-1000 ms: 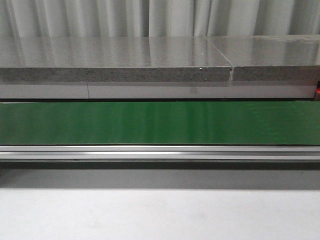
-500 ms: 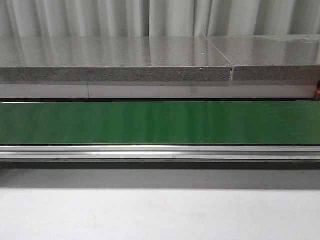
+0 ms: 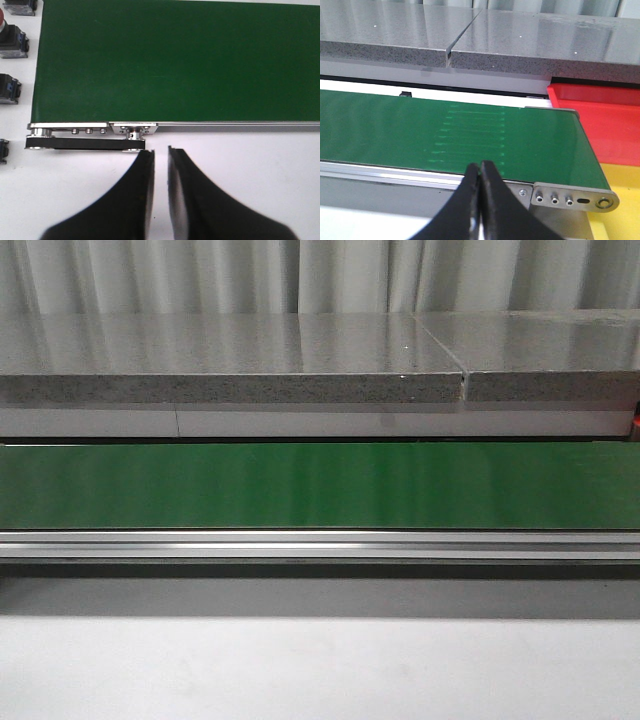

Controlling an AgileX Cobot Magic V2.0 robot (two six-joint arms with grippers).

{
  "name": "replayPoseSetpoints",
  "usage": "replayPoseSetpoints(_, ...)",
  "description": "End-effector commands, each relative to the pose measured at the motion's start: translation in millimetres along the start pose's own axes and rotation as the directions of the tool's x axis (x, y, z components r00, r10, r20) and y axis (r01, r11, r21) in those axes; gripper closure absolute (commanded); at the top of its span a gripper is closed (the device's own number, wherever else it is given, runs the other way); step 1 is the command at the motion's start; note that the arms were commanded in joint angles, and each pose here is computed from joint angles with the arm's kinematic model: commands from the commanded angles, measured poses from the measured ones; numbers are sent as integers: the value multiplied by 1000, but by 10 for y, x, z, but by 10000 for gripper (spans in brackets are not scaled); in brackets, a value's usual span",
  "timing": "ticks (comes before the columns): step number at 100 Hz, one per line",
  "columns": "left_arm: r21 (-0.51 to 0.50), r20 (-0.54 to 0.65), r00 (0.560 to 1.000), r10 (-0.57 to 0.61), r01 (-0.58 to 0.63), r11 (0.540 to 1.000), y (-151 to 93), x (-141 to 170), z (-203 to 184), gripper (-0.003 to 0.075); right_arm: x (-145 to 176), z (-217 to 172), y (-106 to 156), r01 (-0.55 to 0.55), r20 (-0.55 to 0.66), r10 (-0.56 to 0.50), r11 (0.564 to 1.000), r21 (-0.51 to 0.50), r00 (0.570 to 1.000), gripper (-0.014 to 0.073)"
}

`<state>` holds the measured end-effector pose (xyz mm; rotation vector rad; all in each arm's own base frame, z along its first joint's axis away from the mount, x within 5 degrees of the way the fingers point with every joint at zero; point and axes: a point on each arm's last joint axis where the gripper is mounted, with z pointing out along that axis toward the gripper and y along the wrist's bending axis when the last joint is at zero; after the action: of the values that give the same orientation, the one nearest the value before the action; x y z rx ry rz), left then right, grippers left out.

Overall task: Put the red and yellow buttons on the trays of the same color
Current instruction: 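Move the left gripper down over a red push-button and grasp it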

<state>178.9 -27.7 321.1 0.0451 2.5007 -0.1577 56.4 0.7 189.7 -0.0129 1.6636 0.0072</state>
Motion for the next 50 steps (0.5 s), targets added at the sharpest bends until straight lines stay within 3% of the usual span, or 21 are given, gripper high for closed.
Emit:
replayPoseSetpoints(1,20,75,997,-22,20,1000,-26,-114,-82,459,-119,-25,0,3,110,-3,1000,0,994,663)
replayPoseSetpoints(17,21,73,997,-30,29,999,-25,-113,-82,129,-119,-25,0,3,110,-3,1000,0,994,663)
replayPoseSetpoints(24,26,74,996,-43,41,999,-29,-115,-82,48,-119,-25,0,3,110,-3,1000,0,994,663)
replayPoseSetpoints(50,11,74,991,-110,109,994,-11,-114,-82,50,-119,-25,0,3,110,-3,1000,0,994,663)
